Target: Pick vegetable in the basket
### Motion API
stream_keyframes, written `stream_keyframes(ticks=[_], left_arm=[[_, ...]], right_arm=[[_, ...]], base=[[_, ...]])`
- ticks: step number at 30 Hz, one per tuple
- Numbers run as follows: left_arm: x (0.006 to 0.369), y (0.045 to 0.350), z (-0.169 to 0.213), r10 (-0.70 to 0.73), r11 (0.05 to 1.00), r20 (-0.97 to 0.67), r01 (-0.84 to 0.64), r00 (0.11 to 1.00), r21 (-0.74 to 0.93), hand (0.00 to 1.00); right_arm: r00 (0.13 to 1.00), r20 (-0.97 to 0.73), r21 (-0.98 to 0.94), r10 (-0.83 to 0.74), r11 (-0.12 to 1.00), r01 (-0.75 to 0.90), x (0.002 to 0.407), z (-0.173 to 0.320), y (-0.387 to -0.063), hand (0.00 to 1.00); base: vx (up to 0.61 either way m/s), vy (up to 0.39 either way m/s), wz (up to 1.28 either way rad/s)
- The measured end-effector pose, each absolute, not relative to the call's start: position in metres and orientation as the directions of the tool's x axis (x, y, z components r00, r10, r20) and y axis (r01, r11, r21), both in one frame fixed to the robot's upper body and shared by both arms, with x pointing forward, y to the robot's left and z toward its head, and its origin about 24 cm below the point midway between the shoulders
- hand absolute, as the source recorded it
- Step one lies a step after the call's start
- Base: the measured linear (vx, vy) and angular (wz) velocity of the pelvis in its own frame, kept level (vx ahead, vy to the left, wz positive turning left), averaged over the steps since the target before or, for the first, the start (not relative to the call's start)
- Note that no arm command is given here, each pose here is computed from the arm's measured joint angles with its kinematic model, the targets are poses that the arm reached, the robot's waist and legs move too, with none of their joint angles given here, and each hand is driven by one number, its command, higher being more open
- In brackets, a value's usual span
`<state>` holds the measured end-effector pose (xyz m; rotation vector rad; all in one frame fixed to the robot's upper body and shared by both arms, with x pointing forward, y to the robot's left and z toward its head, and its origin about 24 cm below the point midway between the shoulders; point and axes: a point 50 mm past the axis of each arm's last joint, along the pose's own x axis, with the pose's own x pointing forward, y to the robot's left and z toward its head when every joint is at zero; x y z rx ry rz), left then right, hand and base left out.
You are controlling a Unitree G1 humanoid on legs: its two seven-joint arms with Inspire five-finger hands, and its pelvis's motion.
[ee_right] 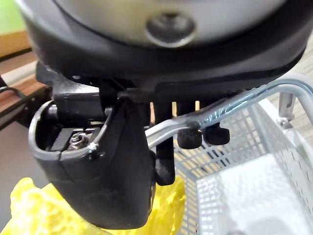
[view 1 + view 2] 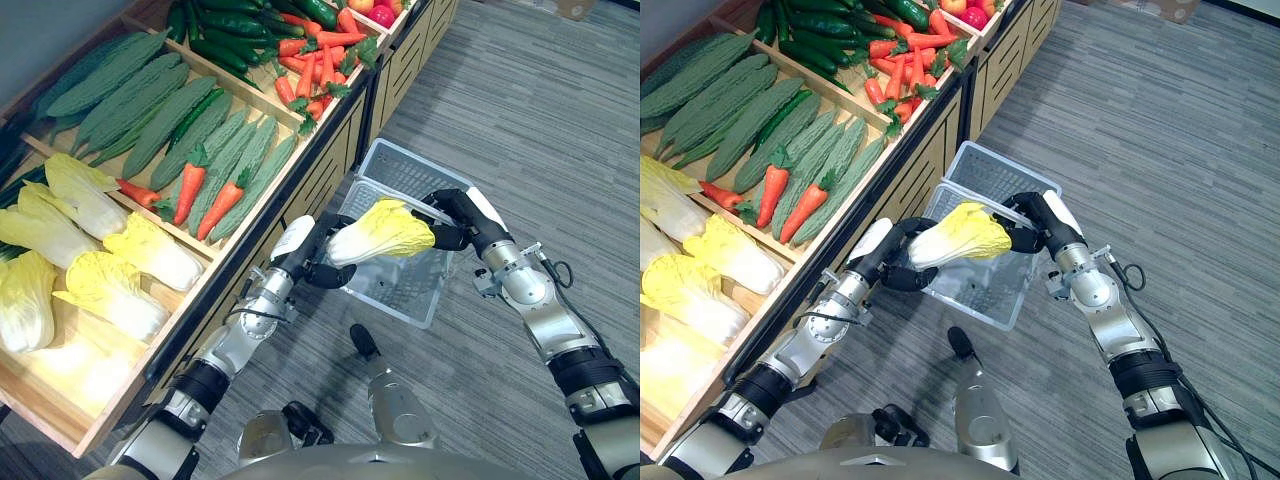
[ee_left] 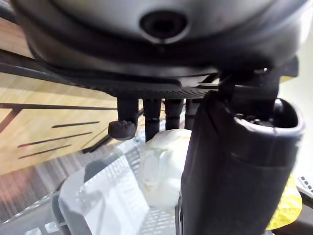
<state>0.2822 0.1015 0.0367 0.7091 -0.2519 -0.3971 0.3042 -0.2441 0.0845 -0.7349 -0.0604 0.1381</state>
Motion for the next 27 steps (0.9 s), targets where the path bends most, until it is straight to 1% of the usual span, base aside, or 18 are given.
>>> stream_keyframes(ticks=[5, 6, 14, 21, 27], left_arm=[[0.28, 0.096, 0.035, -0.452, 0.687, 0.085, 0.286, 0.888, 0.668, 0.0], [0.279, 0.094, 0.034, -0.464, 0.68, 0.077, 0.299, 0.882, 0.669, 1.0], [0.271, 0.078, 0.029, -0.551, 0.628, 0.033, 0.388, 0.834, 0.675, 1.0], [0.269, 0.073, 0.037, -0.571, 0.633, 0.07, 0.384, 0.818, 0.673, 1.0], [0.269, 0.072, 0.037, -0.574, 0.631, 0.068, 0.388, 0.816, 0.672, 1.0]], right_arm=[[0.989, 0.009, -0.668, 0.148, 0.737, -0.104, 0.305, 0.084, -0.243, 0.0], [0.989, 0.009, -0.666, 0.149, 0.739, -0.105, 0.305, 0.084, -0.242, 0.0], [0.989, 0.01, -0.665, 0.15, 0.74, -0.105, 0.305, 0.084, -0.241, 0.0], [0.988, -0.001, -0.65, 0.155, 0.751, -0.118, 0.305, 0.079, -0.237, 0.0], [0.988, 0.0, -0.642, 0.154, 0.757, -0.118, 0.305, 0.078, -0.235, 0.0]], base=[[0.03, 0.048, 0.0], [0.02, 0.03, 0.0], [0.01, 0.008, 0.0], [0.0, 0.0, 0.01], [0.0, 0.001, 0.07]])
